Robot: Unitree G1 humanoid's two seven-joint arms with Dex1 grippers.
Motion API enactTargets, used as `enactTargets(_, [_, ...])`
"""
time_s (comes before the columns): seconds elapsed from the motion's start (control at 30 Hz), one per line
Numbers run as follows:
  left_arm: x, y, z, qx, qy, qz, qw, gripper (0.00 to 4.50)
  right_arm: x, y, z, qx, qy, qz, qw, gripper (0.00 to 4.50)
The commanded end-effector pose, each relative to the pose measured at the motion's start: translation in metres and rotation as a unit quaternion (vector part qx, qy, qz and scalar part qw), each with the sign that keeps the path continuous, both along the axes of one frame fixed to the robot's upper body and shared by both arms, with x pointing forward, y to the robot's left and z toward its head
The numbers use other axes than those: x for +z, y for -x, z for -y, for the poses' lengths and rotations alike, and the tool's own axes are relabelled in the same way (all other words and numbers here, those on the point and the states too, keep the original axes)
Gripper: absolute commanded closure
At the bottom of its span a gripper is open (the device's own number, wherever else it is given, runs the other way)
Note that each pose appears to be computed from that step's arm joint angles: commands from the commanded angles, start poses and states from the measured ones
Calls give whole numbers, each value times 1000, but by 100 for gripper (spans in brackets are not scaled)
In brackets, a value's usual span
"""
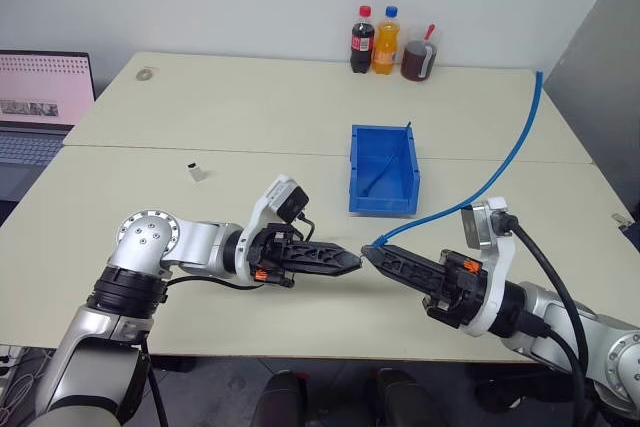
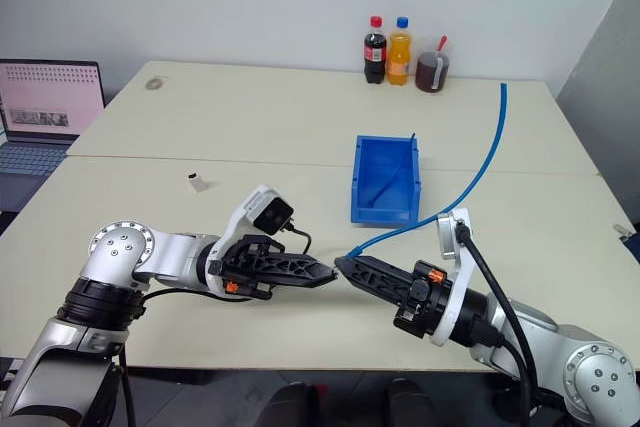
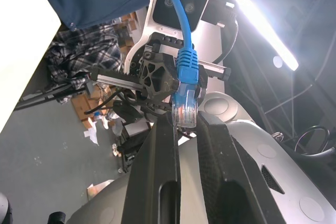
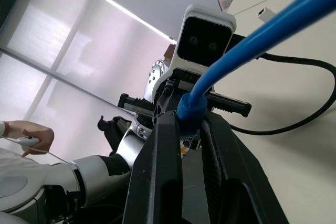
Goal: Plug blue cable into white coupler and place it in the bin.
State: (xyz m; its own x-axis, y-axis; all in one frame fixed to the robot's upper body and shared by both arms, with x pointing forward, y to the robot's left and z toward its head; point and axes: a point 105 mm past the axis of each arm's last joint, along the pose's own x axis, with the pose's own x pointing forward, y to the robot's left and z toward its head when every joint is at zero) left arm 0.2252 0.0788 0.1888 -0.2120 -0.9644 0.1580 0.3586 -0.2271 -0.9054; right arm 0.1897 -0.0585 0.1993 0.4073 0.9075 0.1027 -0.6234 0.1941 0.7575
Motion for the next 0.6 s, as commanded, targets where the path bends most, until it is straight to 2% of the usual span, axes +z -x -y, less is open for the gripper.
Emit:
enactTargets(0.03, [5,6,3,-8,6,17,1000,431,7,3,1,2,-11,10,1000,429])
enactTargets(0.07, [5,5,3,-1,5,23,1000,431,7,3,1,3,-10,11,1000,429])
enactTargets(0.13, [2,2,3,22,-6,53,998,361,5,3,1,4,-2,10,1000,429])
enactTargets(0.17, [2,4,0,20,-4,57,998,356,5,4,1,5,2,10,1000,429])
enactTargets(0.43, [2,6,-21,22,-11,72,997,216,0,-1,5,5,24,20,999,429])
enactTargets(0.5, [-2,9,-27,29,-28,85,996,178,-2,-6,9,0,32,27,999,429])
enactTargets(0.6, [-27,13,-40,52,-110,169,978,125,-7,-17,14,-5,57,50,997,429])
